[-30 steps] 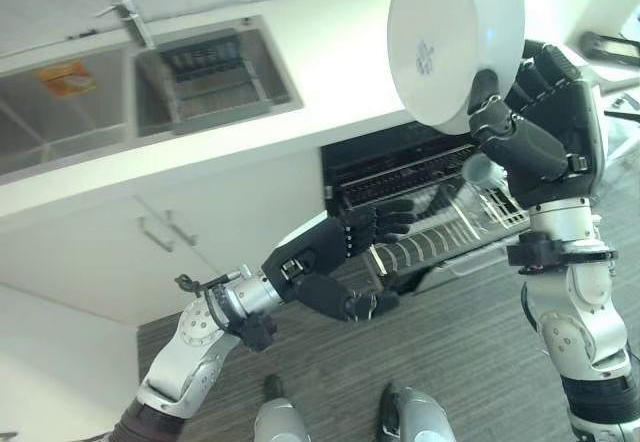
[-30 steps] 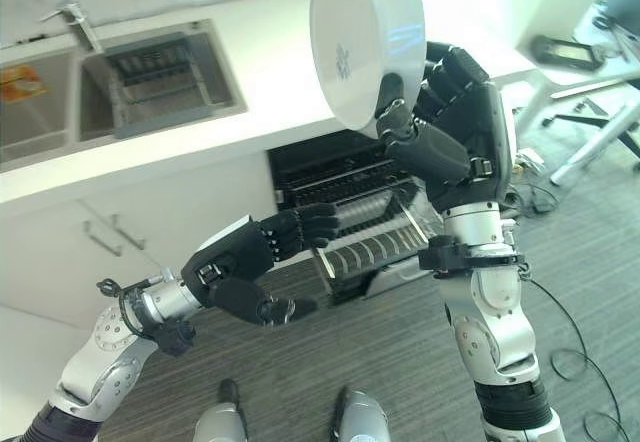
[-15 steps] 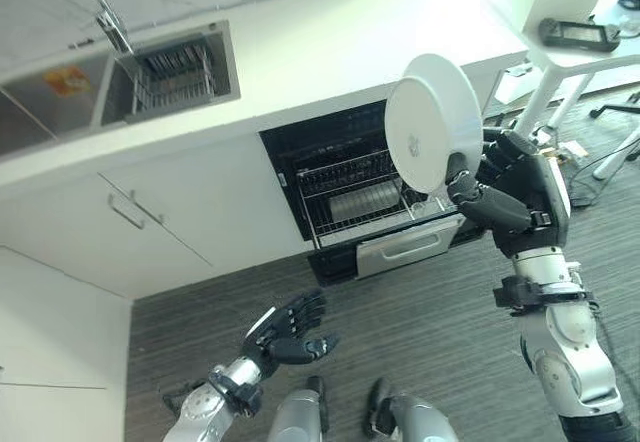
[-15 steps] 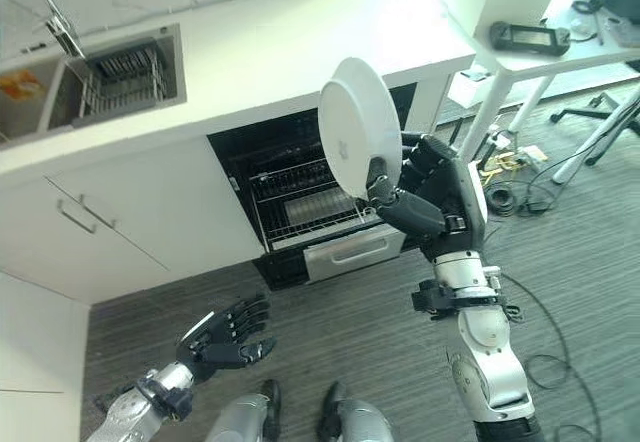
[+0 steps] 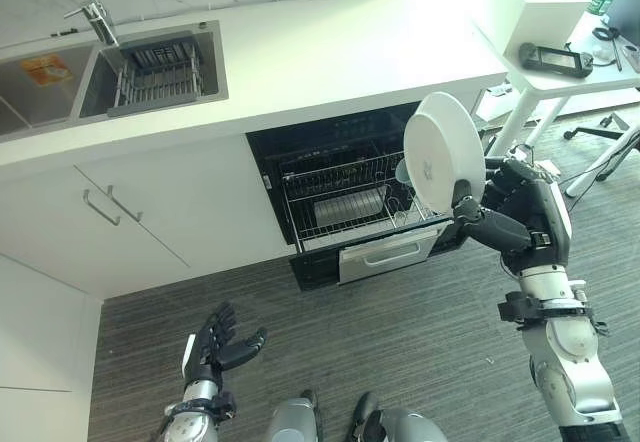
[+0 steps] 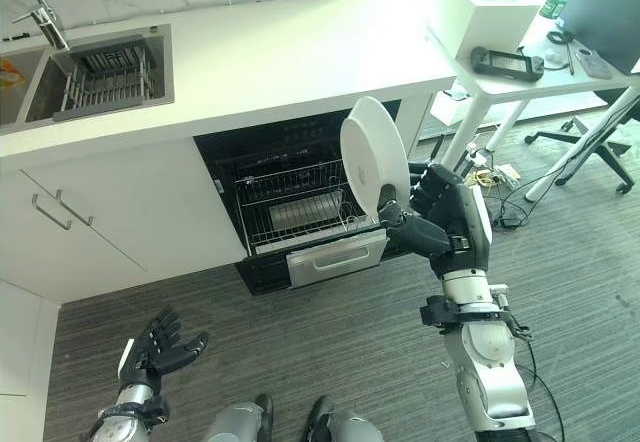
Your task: Place the dishes in the dishwasher.
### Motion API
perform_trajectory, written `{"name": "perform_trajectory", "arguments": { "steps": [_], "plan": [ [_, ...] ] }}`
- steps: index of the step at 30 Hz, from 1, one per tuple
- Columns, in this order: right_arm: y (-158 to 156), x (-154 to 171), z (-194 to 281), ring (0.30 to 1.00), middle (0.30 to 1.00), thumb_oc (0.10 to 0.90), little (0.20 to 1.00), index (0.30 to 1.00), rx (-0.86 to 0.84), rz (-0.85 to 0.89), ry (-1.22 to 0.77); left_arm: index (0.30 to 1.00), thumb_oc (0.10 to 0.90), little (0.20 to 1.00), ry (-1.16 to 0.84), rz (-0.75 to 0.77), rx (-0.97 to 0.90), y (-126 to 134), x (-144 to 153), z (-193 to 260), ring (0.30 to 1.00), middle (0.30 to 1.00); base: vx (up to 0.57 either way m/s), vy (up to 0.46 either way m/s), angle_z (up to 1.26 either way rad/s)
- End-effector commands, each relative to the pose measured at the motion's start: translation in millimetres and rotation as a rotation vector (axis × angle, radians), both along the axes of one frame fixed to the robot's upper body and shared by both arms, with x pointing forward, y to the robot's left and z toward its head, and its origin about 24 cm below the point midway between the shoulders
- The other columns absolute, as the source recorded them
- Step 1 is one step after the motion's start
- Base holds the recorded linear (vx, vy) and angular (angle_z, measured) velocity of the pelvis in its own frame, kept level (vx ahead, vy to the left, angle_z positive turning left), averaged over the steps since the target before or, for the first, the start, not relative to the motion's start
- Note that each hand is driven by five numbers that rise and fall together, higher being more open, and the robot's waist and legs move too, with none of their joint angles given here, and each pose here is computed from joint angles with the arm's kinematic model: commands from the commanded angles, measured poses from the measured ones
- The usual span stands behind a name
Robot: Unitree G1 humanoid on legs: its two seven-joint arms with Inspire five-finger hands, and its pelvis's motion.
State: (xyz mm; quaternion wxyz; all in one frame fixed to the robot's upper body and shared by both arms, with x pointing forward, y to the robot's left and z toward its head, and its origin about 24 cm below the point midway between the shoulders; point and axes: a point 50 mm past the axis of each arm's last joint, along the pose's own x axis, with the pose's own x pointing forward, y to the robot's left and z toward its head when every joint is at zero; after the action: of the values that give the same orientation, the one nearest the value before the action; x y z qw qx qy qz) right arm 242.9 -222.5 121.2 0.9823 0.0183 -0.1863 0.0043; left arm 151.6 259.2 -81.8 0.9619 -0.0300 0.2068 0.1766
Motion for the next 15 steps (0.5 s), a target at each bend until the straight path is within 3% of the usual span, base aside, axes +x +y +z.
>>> {"name": "perform_trajectory", "arguments": {
  "steps": [1,4,8,15],
  "plan": [
    [2,-7,68,0.3,0.3,0.4,0.3,0.3,-0.005,-0.018,-0.427,0.9,0.8,0.9,-0.148,-0.013,0.124,18,13,29,0.9,0.9,0.15,0.216,-0.12],
    [3,-6,64,0.3,0.3,0.4,0.3,0.3,-0.012,-0.009,-0.423,0.9,0.8,0.9,-0.088,-0.013,0.105,15,6,16,0.9,0.9,0.11,0.07,-0.15],
    [2,-5,63,0.3,0.3,0.4,0.3,0.3,-0.092,-0.026,-0.418,0.9,0.8,0.9,-0.004,0.041,0.064,21,4,6,0.9,0.9,0.18,-0.2,0.2],
    [-11,-6,66,0.3,0.3,0.4,0.3,0.3,-0.192,-0.128,-0.399,0.9,0.8,0.9,0.068,0.039,0.074,22,-5,-2,0.9,0.9,0.15,-0.328,0.94]
  ]
}}
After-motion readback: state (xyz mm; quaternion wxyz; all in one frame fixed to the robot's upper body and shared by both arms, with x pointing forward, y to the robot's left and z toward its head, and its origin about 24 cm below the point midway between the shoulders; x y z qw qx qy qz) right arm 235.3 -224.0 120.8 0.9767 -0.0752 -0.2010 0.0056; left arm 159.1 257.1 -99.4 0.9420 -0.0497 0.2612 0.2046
